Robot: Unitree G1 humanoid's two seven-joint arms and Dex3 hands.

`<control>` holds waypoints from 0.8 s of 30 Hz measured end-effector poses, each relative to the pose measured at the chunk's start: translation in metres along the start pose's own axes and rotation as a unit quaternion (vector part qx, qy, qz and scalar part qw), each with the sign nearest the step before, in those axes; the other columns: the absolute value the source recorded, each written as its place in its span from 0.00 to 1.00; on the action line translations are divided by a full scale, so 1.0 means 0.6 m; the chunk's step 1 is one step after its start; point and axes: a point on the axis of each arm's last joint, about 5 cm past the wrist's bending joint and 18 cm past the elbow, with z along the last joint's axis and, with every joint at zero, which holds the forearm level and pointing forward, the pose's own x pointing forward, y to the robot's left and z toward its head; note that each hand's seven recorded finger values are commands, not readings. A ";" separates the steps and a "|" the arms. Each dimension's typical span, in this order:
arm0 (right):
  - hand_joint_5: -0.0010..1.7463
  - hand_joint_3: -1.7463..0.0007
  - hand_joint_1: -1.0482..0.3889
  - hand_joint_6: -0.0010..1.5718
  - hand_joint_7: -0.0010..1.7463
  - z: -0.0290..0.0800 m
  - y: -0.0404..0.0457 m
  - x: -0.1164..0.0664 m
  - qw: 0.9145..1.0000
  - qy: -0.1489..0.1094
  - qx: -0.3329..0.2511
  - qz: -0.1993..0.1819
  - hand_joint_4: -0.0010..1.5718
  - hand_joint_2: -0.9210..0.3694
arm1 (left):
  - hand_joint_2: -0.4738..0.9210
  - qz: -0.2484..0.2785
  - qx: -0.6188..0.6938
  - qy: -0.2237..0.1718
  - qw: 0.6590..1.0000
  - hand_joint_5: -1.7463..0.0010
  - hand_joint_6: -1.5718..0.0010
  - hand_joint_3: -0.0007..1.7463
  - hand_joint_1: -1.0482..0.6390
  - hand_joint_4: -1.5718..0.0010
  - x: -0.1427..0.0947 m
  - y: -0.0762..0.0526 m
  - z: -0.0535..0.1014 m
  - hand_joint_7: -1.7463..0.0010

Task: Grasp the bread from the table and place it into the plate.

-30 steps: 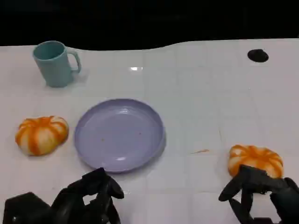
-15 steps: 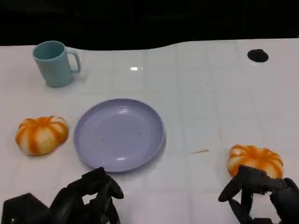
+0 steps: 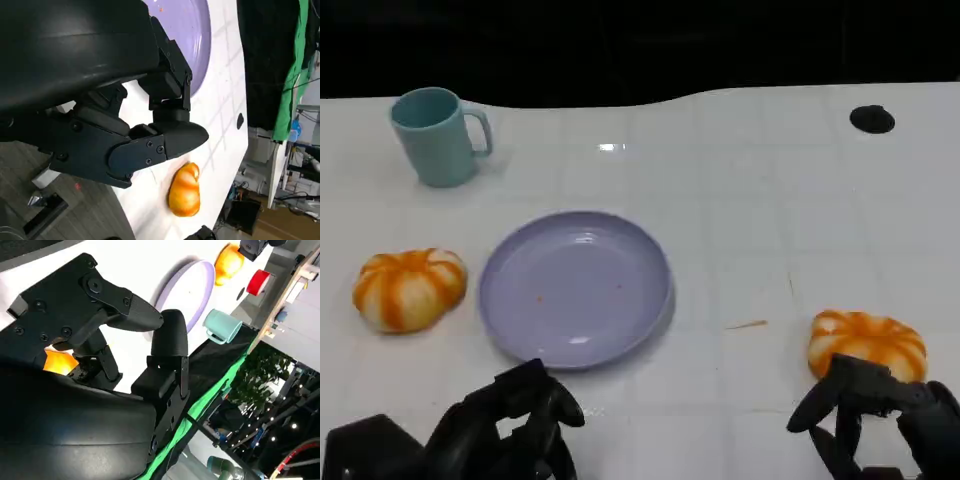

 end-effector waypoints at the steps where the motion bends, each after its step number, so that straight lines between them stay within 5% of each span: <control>1: 1.00 0.36 0.56 0.50 0.73 0.000 0.000 0.000 1.000 0.000 0.000 0.000 0.52 0.34 | 0.95 0.000 -0.001 0.000 1.000 0.00 0.56 0.38 0.21 0.47 0.000 0.000 0.000 0.15; 11: 0.97 0.39 0.56 0.48 0.62 0.007 0.001 0.001 1.000 -0.008 0.004 -0.007 0.47 0.31 | 0.97 0.000 0.000 0.000 1.000 0.00 0.57 0.37 0.21 0.47 -0.001 0.001 0.000 0.15; 20: 0.79 0.49 0.55 0.39 0.55 0.018 -0.003 0.004 1.000 -0.012 0.006 -0.018 0.36 0.30 | 0.97 -0.001 0.002 -0.001 1.000 0.00 0.56 0.36 0.20 0.47 -0.001 0.003 0.000 0.15; 24: 0.67 0.51 0.50 0.36 0.46 0.022 -0.012 0.006 0.999 -0.011 -0.050 -0.010 0.34 0.32 | 0.97 -0.001 0.002 0.000 1.000 0.00 0.56 0.35 0.20 0.47 -0.001 0.003 0.000 0.15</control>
